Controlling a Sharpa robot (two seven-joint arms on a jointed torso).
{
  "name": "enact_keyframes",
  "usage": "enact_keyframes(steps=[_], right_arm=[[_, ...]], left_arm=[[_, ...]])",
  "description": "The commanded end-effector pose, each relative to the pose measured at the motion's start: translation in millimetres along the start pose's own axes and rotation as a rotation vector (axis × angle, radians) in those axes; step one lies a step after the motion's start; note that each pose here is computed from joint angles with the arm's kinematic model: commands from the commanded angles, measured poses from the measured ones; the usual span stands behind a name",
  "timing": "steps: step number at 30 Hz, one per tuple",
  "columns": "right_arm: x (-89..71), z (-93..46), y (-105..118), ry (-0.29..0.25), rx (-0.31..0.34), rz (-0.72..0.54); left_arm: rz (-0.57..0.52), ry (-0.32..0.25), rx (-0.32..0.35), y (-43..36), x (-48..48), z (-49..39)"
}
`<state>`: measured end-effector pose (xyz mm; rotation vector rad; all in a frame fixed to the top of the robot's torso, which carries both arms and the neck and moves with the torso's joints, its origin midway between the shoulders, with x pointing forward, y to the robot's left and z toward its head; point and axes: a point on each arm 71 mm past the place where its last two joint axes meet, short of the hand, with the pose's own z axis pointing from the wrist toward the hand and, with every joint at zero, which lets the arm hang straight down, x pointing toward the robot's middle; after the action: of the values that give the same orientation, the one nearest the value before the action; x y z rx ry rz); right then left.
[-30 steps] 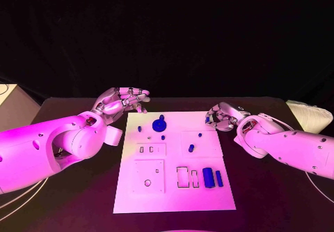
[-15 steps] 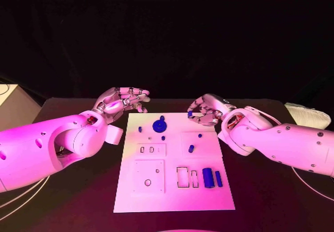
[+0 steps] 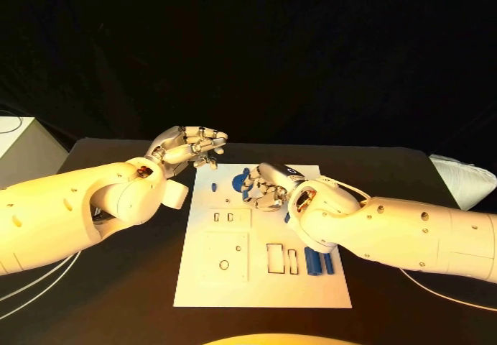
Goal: Assemble the parts on the task board
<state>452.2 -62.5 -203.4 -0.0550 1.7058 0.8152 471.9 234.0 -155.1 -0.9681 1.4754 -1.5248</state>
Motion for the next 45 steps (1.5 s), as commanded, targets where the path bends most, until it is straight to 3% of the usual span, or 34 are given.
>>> enact_keyframes(steps=[1,13,45], right_arm=[[11.9,-1.3,5.0,0.030,0.024,-0.054],[38.6,-4.8,13.7,0.049,0.033,-0.074],[55.2,-3.2,17.1,0.069,0.040,-0.114]], left_arm=[[0.032,0.039,-0.035,2.2,3.2,0.5],[0.057,0.069,-0.063,4.3,3.4,-0.2],[0.062,0.053,-0.045,3.7,1.5,-0.6]])
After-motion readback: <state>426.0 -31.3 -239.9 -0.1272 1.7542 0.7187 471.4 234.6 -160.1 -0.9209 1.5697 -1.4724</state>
